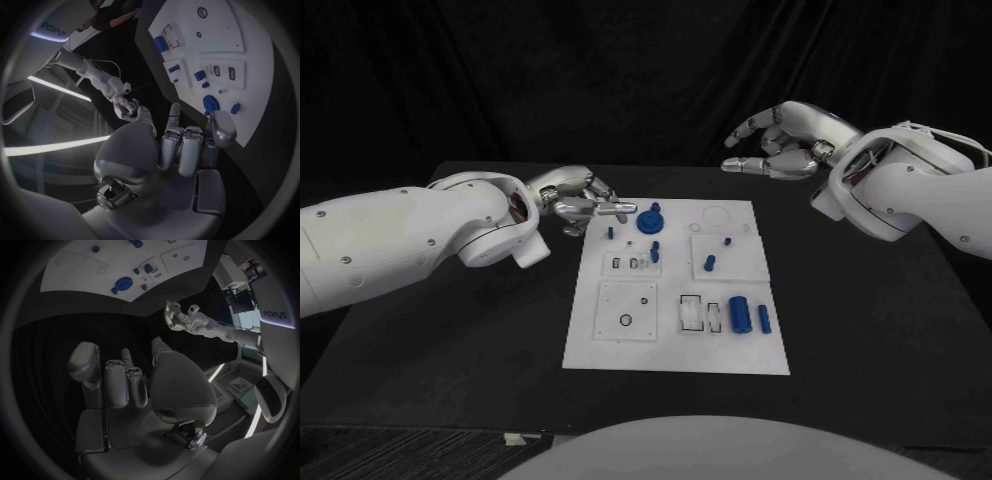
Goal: Assemble the parts on the task board
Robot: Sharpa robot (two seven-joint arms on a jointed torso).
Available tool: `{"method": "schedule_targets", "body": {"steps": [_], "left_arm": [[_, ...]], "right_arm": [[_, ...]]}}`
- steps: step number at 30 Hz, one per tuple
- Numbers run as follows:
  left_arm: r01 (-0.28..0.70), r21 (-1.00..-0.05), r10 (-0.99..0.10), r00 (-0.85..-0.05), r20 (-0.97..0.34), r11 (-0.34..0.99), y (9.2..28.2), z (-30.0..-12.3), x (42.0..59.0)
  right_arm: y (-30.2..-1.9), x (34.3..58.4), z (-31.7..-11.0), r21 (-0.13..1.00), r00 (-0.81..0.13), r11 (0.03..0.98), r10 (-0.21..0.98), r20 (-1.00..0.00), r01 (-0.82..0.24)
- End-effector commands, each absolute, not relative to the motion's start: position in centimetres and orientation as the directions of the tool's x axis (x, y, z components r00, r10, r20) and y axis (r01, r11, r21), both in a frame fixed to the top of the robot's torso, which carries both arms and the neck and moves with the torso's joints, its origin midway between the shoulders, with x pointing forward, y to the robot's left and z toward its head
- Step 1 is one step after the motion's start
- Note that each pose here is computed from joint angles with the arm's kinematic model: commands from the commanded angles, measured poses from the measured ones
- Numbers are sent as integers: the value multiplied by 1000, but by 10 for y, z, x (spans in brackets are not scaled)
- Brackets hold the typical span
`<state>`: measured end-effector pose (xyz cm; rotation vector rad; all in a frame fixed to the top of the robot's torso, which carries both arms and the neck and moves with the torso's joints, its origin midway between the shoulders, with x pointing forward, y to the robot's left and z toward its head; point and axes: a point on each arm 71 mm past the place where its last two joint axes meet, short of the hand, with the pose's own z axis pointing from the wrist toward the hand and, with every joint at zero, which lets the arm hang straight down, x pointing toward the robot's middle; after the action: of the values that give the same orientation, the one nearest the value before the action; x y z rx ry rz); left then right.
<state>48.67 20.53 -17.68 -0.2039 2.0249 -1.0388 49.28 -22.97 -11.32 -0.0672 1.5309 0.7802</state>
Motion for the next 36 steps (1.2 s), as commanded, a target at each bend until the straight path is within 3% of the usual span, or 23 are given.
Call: {"method": "schedule_targets", "body": {"steps": [1, 11, 19, 36], "left_arm": [[186, -542, -304, -661, -686, 820, 206, -186, 489], [142, -359, -143, -739, -659, 923, 177, -196, 497], [112, -253, -75, -775, -628, 961, 168, -202, 504], [119, -181, -15, -798, -603, 976, 149, -206, 514]], "right_arm": [[-234, 494, -122, 442, -189, 787, 400, -897, -429], [-242, 490, -141, 453, -237, 804, 389, -890, -385], [-242, 490, -154, 459, -258, 809, 386, -886, -367], [-238, 490, -168, 468, -256, 807, 397, -882, -361]]}}
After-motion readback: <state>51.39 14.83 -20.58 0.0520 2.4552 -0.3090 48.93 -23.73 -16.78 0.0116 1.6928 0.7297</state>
